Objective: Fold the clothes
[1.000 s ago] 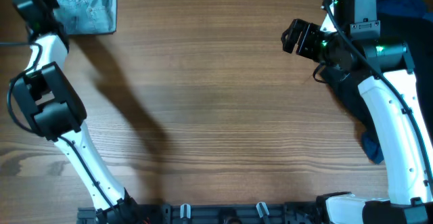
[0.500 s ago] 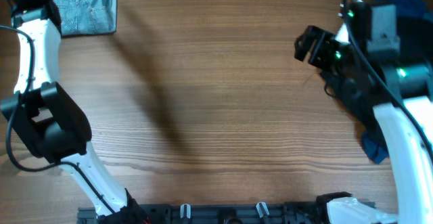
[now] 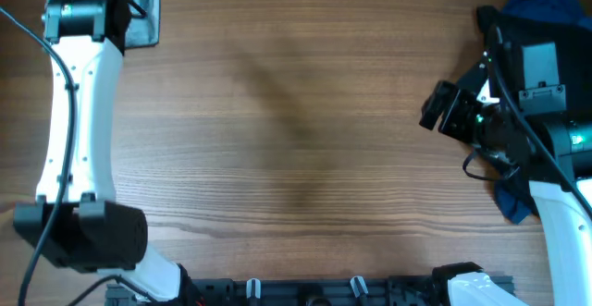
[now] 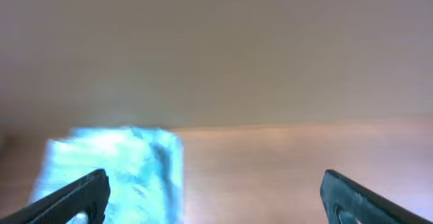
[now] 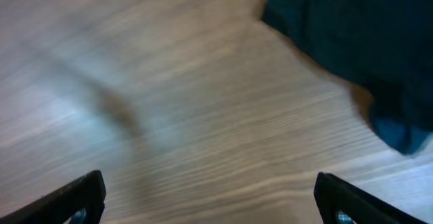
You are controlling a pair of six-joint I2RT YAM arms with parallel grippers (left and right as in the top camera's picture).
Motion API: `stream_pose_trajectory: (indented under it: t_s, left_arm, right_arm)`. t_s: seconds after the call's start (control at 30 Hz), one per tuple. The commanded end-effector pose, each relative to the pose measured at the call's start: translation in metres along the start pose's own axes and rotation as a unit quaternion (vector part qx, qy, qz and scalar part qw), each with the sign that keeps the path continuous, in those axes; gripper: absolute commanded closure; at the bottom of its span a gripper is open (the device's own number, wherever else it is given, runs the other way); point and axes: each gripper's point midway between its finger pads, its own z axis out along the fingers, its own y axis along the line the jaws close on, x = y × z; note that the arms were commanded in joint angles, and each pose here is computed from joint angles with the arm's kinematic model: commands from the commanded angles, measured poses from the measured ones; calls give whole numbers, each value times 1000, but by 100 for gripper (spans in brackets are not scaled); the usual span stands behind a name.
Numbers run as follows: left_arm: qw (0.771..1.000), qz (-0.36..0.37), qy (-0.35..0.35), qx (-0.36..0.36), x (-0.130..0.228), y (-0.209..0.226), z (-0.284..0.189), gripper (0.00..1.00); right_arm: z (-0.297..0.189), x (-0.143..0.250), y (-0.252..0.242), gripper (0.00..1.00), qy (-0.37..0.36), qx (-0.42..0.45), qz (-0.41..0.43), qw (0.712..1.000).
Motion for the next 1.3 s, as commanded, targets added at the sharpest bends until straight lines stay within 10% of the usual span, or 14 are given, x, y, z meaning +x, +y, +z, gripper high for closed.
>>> stream_pose_trajectory:
  t_s: [0.0, 0.43, 1.27]
  left_arm:
    - [988, 1, 67, 139, 35, -64, -3, 0]
    - [947, -5, 258, 193, 121, -120, -41, 0]
    - [949, -5, 249, 193, 117, -121, -39, 1]
  right_arm:
    - [-8, -7, -25, 0, -37, 63, 70, 995]
    - [-21, -13, -37, 0, -78, 80, 83, 990]
    - [-25, -13, -37, 0, -80, 76, 43, 993]
